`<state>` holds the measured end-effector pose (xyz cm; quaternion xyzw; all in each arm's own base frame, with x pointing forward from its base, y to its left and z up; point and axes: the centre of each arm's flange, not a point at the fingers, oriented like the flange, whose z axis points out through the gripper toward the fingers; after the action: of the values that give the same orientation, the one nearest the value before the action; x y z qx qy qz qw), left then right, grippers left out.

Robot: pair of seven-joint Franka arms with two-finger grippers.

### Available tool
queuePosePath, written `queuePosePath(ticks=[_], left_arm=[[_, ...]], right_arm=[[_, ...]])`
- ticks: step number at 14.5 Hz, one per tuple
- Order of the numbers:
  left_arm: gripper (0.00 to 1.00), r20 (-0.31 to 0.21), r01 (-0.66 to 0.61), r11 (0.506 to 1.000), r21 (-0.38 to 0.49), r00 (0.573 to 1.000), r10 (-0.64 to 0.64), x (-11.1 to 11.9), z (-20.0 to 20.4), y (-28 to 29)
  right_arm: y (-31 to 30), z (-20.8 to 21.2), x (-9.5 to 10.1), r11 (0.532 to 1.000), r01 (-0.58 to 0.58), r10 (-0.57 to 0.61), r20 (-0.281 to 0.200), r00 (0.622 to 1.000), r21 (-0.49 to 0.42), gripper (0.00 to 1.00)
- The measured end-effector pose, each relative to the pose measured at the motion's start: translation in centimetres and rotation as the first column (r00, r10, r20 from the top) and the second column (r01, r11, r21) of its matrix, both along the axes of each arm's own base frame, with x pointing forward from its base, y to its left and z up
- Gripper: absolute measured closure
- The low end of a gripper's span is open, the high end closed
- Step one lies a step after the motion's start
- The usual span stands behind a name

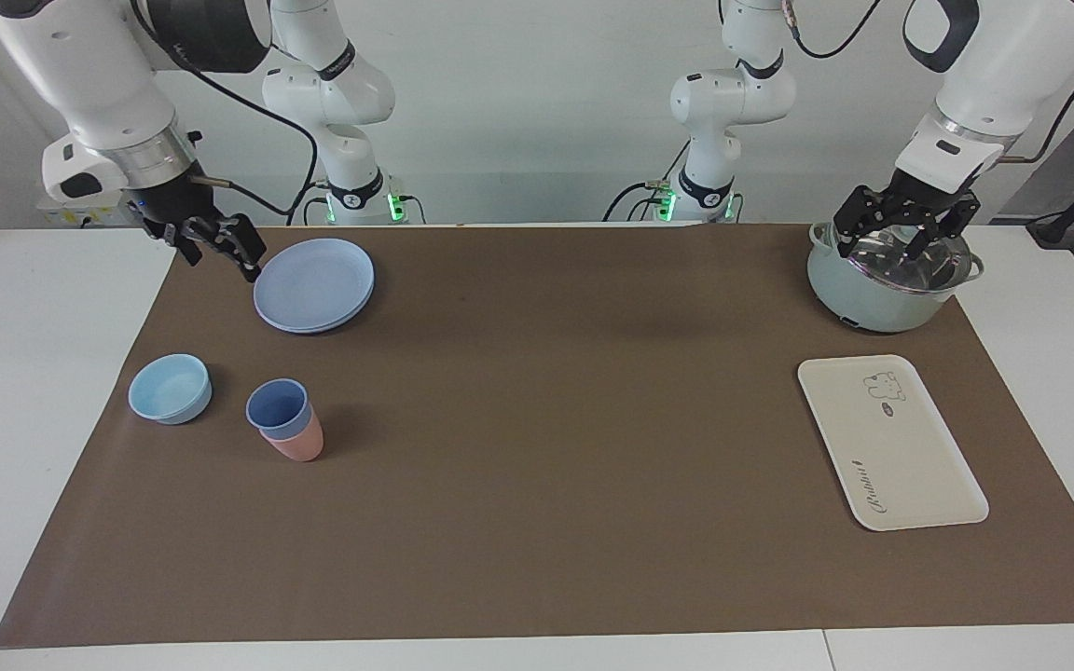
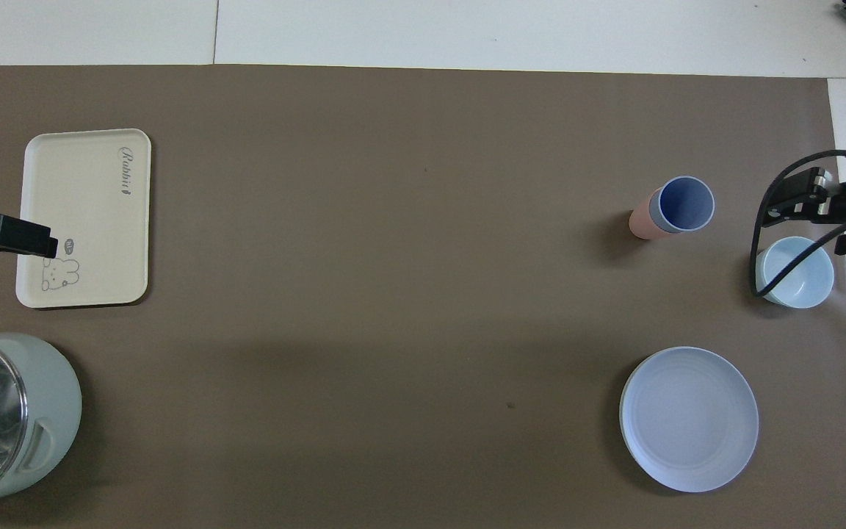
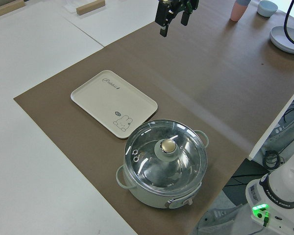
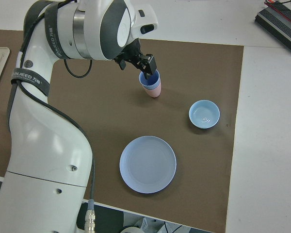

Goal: Place cup on tray
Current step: 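Move the right gripper up and over to the nested pink and blue cups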

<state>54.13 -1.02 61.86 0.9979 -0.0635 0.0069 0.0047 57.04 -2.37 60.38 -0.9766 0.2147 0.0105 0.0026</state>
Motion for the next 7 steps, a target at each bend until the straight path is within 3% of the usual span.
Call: queuePosePath(ticks=[3,7], left_arm=[[0.00,0.000,0.000,1.000,0.000,1.000,0.000,0.0,0.0,0.0],[0.00,0.000,0.000,1.000,0.000,1.000,0.000,0.0,0.0,0.0]], right_arm=[[-2.7,-3.3,2.1,0.980,0.190,-0.190,-0.016,0.982,0.054,0.12],[-7.1,-8.6,5.1,0.911,0.395,-0.393,-0.039,0.919,0.117,0.12]])
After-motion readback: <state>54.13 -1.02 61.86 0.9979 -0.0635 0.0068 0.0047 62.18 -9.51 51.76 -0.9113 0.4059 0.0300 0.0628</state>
